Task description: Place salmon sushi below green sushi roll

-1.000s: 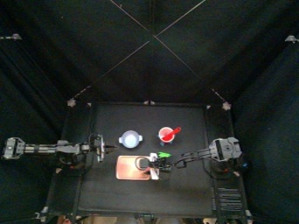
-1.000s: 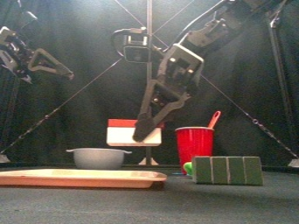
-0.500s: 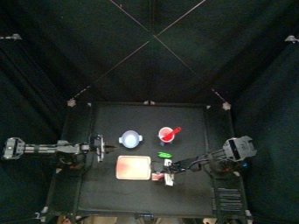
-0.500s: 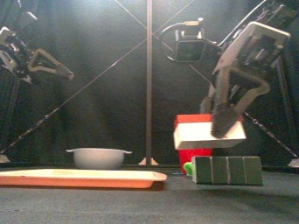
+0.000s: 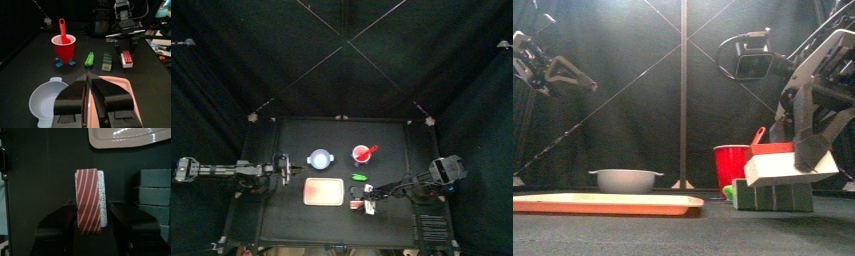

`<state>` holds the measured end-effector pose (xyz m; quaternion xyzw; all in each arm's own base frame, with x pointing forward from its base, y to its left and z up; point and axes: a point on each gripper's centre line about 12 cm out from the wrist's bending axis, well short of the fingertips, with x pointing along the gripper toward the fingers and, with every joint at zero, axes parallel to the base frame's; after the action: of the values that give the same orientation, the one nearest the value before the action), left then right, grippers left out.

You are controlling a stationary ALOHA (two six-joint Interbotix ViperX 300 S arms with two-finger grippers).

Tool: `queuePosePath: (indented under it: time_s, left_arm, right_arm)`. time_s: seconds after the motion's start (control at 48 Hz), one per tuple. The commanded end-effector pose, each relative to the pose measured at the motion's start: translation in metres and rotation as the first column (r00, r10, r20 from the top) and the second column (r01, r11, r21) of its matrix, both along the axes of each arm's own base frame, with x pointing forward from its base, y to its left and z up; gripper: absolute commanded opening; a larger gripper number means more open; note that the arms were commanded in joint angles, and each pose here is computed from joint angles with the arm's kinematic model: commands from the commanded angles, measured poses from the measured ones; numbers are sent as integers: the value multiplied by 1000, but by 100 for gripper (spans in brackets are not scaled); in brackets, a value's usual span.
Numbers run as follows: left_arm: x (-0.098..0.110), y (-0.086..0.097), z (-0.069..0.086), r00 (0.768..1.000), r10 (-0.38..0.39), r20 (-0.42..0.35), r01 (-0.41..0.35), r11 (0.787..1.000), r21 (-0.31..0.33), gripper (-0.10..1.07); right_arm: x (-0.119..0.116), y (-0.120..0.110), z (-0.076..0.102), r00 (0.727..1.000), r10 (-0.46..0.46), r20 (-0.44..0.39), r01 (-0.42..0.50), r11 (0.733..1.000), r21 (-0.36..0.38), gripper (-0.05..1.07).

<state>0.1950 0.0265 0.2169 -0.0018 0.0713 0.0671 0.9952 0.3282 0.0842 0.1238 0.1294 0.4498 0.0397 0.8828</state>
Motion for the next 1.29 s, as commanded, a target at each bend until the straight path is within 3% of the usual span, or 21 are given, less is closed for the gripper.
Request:
queuePosePath:
  time_s: [0.0,0.375,0.833,1.271]
  left_arm:
    - [2,1,4,1000,3,14,-3,1000,2,55]
    - [1,1,3,1000,4,11,-4,1000,1,55]
    - [1,1,3,1000,5,11,-5,1000,1,55]
    - [1,1,3,1000,4,12,-4,1000,3,55]
  right_arm:
    - [4,-1,6,1000,-8,26,8,1000,6,69]
    - [-1,-1,-3,1000,-30,-4,30,999,20,71]
    - [-2,-1,-3,999,-34,-7,34,999,23,87]
    - [0,-2,-1,1000,-31,0,31,999,20,87]
